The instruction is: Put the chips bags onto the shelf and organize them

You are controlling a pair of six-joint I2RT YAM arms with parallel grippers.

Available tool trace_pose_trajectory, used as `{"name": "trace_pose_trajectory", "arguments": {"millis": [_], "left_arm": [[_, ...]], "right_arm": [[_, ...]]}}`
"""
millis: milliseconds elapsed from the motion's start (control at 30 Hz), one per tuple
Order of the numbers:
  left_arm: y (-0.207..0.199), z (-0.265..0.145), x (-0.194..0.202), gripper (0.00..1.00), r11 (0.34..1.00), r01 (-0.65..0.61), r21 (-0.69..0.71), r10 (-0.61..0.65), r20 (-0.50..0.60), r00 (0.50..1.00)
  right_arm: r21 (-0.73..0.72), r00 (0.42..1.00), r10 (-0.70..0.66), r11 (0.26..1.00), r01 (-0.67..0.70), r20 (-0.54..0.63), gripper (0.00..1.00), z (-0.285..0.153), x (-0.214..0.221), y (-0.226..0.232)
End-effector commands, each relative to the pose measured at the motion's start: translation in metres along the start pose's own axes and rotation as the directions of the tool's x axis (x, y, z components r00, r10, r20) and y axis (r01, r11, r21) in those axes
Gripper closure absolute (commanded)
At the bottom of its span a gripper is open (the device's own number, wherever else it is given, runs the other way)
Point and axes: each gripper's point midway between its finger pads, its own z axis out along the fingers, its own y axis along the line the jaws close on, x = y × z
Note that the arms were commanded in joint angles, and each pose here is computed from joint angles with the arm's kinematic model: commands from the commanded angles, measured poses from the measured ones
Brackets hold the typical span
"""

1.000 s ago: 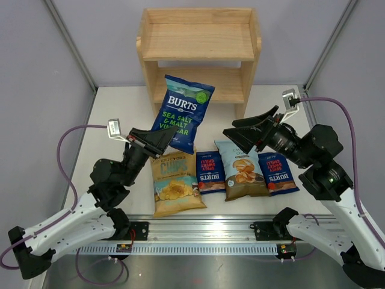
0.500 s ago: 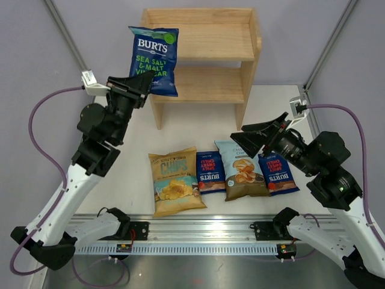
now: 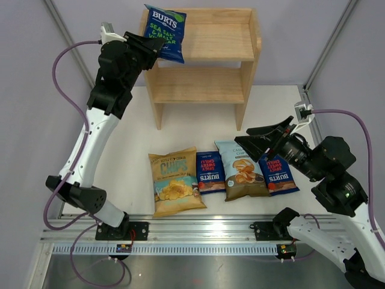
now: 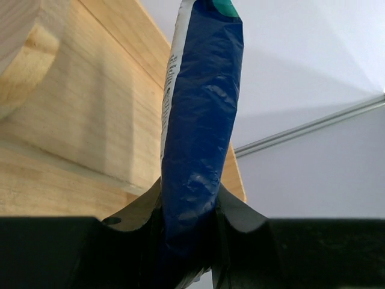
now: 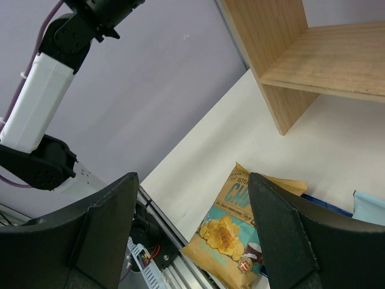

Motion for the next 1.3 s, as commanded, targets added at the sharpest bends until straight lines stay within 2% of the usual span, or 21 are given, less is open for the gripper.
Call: {"name": "trace_pose_trajectory", "arguments": {"millis": [0,400,500,633,733,867,1000,1267], "left_arm": [[-0.006,0.014,0.0,0.99,1.0,0.017,0.0,-0.017,-0.04,0.999],[0.03,0.052,-0.003,0.99,0.986,0.071,-0.151,-0.077,-0.036,0.996],[0.042,0.058,-0.006,0.92,0.978,0.095,-0.186,-0.1,-0.018,0.995],[0.039,0.061,-0.013,0.84,0.978,0.11,-0.176,-0.112,-0.002,0.994],[0.04,0.07,-0.011,0.82,0.978,0.111,-0.175,-0.117,-0.022,0.993],[0.044,0.078,-0.001,0.72,0.981,0.096,-0.167,-0.106,-0.052,0.993],[0.044,0.076,0.0,0.59,0.983,0.063,-0.17,-0.074,-0.062,0.995],[0.049,0.054,-0.005,0.42,0.97,-0.067,-0.232,0.057,-0.05,0.997]], "right_arm": [[0.004,0.998,-0.035,0.999,0.035,0.05,0.18,-0.007,-0.015,0.004],[0.016,0.998,-0.038,0.999,0.037,0.057,0.18,-0.015,-0.014,0.003],[0.015,0.998,-0.035,0.999,0.034,0.056,0.18,-0.015,-0.014,0.003],[0.011,0.998,-0.034,0.999,0.033,0.056,0.18,-0.015,-0.013,0.003],[0.011,0.998,-0.032,0.999,0.031,0.056,0.18,-0.016,-0.012,0.002],[0.015,0.998,-0.031,0.999,0.031,0.053,0.18,-0.015,-0.009,0.001],[0.017,0.998,-0.032,0.999,0.031,0.055,0.18,-0.016,-0.01,0.0],[0.012,0.998,-0.025,1.0,0.025,0.062,0.18,-0.02,-0.011,0.002]]}}
